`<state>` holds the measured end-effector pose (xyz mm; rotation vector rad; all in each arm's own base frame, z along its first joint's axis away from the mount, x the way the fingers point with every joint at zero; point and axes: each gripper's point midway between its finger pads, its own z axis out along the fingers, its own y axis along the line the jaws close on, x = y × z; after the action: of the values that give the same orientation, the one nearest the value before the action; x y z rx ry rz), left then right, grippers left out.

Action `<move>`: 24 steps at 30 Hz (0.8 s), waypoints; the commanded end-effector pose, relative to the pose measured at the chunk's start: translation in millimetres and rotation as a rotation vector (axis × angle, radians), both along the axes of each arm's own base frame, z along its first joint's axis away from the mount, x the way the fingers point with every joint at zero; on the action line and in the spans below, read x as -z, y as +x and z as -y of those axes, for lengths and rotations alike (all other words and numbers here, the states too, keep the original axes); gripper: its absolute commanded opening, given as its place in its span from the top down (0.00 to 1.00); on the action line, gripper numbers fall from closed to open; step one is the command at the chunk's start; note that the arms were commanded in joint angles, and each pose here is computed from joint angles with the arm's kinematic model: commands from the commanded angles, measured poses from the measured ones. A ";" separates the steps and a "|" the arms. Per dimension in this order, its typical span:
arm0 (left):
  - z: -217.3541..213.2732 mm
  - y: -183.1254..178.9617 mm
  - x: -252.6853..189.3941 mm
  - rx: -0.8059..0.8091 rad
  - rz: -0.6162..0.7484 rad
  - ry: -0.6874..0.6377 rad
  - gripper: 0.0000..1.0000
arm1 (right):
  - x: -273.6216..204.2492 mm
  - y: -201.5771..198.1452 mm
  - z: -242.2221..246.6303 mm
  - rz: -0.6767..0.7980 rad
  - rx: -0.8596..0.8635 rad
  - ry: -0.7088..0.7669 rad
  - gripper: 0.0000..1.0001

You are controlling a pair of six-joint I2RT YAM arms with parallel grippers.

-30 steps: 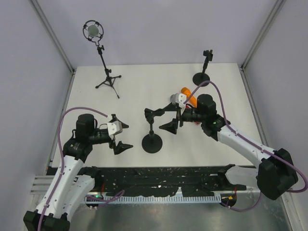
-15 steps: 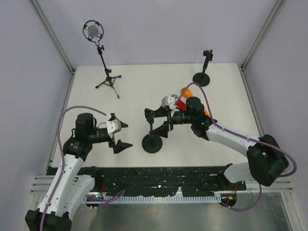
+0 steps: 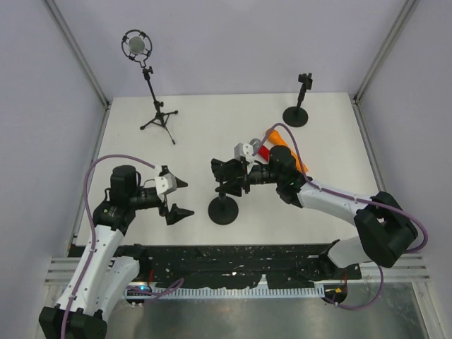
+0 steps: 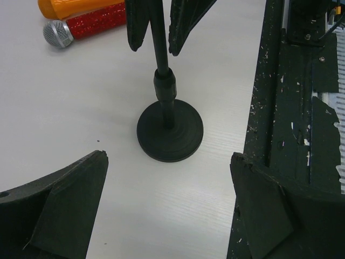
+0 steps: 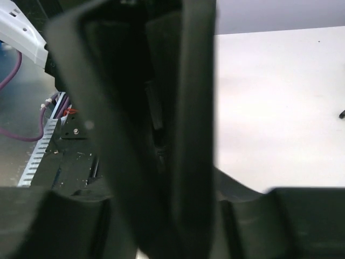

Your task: Remove the microphone from the stand

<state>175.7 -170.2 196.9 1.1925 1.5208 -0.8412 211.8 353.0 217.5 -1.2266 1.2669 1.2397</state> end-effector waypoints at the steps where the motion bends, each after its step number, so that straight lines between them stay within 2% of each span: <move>1: 2.3 0.6 -9.1 0.017 0.028 -0.031 0.00 | -12.7 -1.3 -3.2 0.041 -0.007 0.047 0.63; 5: 3.6 1.6 -9.4 0.018 0.018 -0.043 0.00 | -19.5 -3.8 -1.4 0.051 -0.006 0.054 0.88; 7: 5.6 3.5 -10.6 0.024 0.014 -0.056 0.00 | -28.0 -4.4 0.4 0.059 -0.003 0.053 0.94; 15: 9.6 15.1 -30.1 0.040 0.024 -0.060 0.00 | -68.3 -15.1 10.3 0.087 -0.026 -0.006 0.94; 24: 35.1 16.8 -74.4 0.158 0.073 -0.073 0.00 | -109.8 -27.2 17.2 0.101 -0.057 -0.006 0.94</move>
<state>199.8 -188.6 245.0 1.2194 1.4460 -0.9001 196.8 338.0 276.9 -1.3034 1.3054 1.1953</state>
